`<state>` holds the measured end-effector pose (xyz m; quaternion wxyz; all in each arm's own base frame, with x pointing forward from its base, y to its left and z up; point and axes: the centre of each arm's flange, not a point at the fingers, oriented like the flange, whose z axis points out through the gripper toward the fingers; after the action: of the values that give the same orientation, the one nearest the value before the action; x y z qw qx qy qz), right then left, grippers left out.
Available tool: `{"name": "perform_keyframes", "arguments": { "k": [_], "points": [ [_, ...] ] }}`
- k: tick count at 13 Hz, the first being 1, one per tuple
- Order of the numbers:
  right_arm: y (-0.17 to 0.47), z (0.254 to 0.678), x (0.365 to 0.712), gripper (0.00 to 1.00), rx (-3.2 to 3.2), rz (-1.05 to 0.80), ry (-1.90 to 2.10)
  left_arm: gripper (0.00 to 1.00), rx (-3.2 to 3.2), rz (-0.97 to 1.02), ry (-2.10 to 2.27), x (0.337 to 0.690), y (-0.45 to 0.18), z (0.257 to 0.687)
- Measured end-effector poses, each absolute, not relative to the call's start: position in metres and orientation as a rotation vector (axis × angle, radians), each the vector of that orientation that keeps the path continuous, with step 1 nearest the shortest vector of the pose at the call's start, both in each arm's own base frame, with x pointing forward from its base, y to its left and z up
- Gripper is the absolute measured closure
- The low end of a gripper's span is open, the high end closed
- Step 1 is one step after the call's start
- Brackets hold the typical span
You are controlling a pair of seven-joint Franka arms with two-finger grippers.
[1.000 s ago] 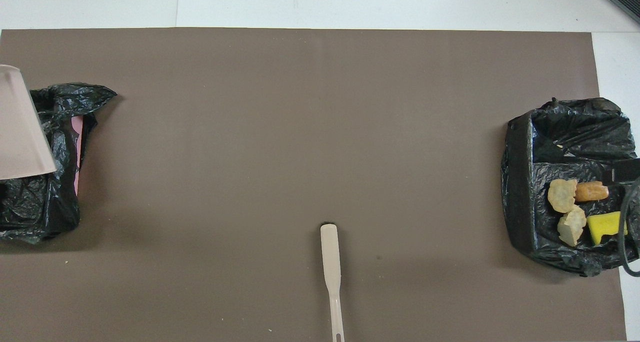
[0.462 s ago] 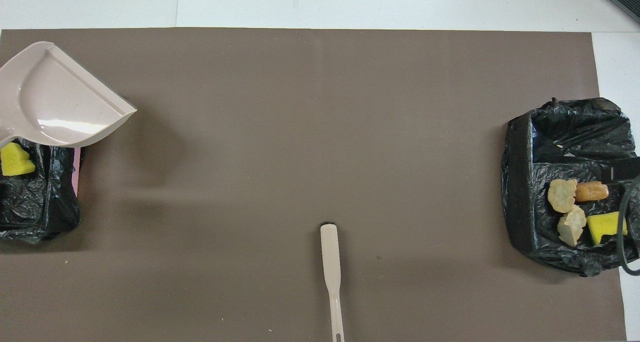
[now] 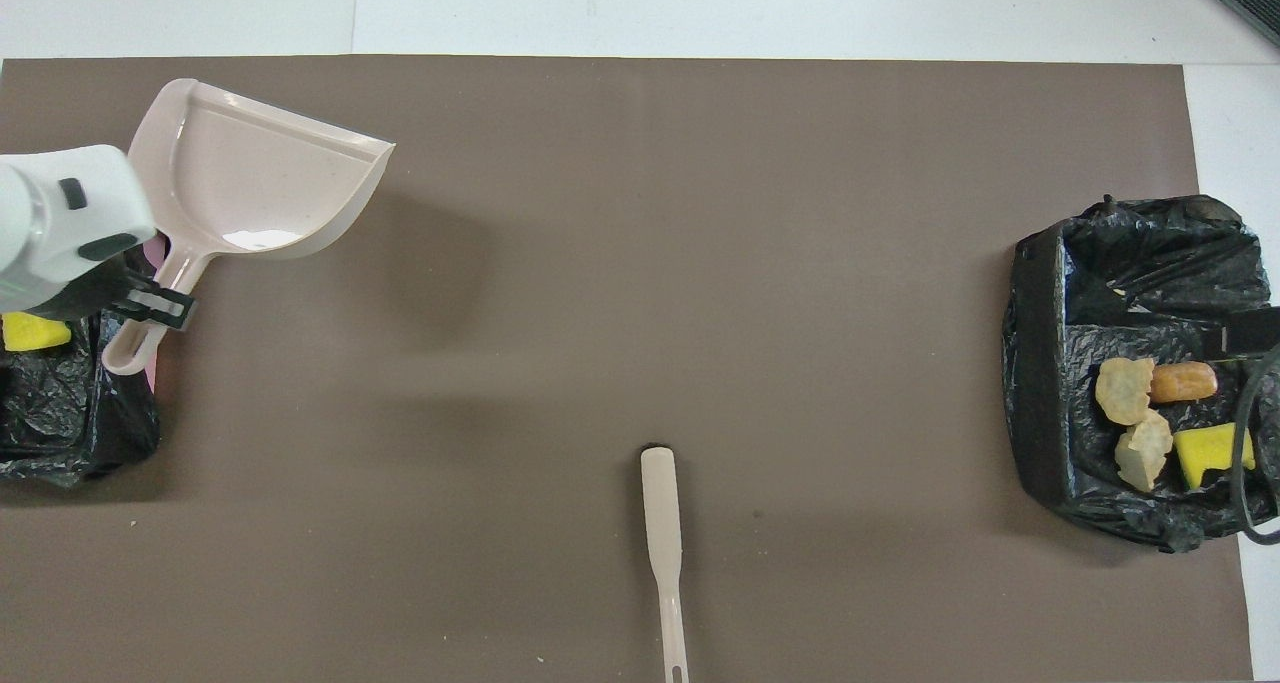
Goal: Sweep and dump trash in bin
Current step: 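Bring the dustpan back and set it on the table center with the left gripper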
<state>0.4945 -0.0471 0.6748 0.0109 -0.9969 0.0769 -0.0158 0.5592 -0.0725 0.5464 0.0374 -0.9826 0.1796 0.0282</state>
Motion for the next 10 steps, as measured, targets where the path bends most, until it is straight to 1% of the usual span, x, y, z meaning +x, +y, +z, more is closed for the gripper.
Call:
{"name": "perform_keyframes", "arguments": {
  "k": [4, 7, 10],
  "points": [
    [-0.048, 0.677, 0.499, 0.0, -3.116, -0.101, 0.241, 0.69, -3.109, 0.079, 0.354, 0.537, -0.168, 0.549],
    [-0.049, 0.676, 0.499, 0.0, -3.124, -0.098, 0.243, 0.69, -3.141, 0.067, 0.302, 0.515, -0.238, 0.544],
    [-0.049, 0.674, 0.497, 0.0, -3.125, -0.065, 0.243, 0.69, -3.191, 0.018, 0.249, 0.508, -0.291, 0.531]
  ]
}}
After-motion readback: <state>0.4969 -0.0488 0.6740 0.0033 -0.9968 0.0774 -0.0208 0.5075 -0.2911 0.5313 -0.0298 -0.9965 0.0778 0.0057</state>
